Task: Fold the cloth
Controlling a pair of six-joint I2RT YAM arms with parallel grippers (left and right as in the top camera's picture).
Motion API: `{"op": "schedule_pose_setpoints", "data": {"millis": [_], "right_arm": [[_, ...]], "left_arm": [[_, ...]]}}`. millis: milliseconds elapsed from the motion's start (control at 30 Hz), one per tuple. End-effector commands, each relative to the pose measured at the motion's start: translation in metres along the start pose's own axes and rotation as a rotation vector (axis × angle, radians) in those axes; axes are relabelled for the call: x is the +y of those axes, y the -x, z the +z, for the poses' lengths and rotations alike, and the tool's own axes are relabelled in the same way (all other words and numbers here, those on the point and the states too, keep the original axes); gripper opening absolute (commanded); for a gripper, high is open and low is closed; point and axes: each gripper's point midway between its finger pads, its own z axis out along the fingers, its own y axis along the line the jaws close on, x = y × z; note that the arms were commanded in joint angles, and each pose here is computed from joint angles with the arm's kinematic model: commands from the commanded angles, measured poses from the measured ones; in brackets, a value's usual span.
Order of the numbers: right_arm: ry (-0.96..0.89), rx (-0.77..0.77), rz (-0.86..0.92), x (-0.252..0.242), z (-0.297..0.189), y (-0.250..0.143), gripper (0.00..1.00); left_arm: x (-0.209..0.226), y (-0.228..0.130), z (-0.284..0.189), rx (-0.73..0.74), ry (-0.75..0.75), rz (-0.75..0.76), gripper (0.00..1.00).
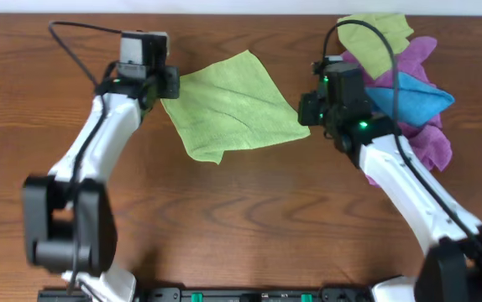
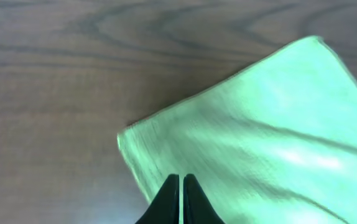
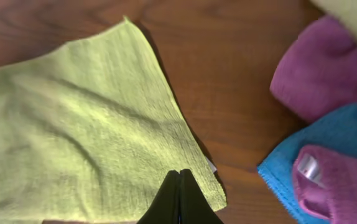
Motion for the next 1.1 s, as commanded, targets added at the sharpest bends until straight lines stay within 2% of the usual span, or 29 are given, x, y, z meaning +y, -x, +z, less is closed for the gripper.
{"op": "schedule_pose_setpoints", "data": {"millis": [0,167,267,433,533,633,867,1067], "right_arm": [[0.017,-0.020,-0.069,0.007,-0.014,0.008,0.01],[0.010,-0.007,-0.098,0.004,-0.024,0.005,0.01],[0.006,-0.012,-0.101,0.001,-0.029,0.007,0.01],[-0.022,-0.013,-0.099,-0.014,-0.045,0.009,0.01],[-0.056,-0.038,-0.066,-0.036,-0.066,0.016,0.01],[-0.041,-0.082,-0.066,-0.045,-0.087,0.026,0.01],[-0.006,-0.163,-0.064,-0.045,-0.135,0.035,0.01],[-0.004,-0.141,-0.053,-0.044,-0.140,0.027,0.01]], "left_arm": [[-0.022,-0.005,-0.033,0.037,-0.099,-0.017,0.06],[-0.037,-0.063,-0.058,0.266,-0.114,-0.015,0.06],[-0.068,-0.111,-0.055,0.388,-0.160,0.045,0.06],[-0.091,-0.162,-0.044,0.423,-0.139,0.048,0.06],[-0.086,-0.188,-0.038,0.451,-0.087,0.048,0.06],[-0.085,-0.195,-0.029,0.429,-0.086,0.030,0.06],[-0.087,-0.182,-0.013,0.316,-0.097,0.031,0.06],[-0.088,-0.187,0.003,0.319,-0.098,0.031,0.06]]}}
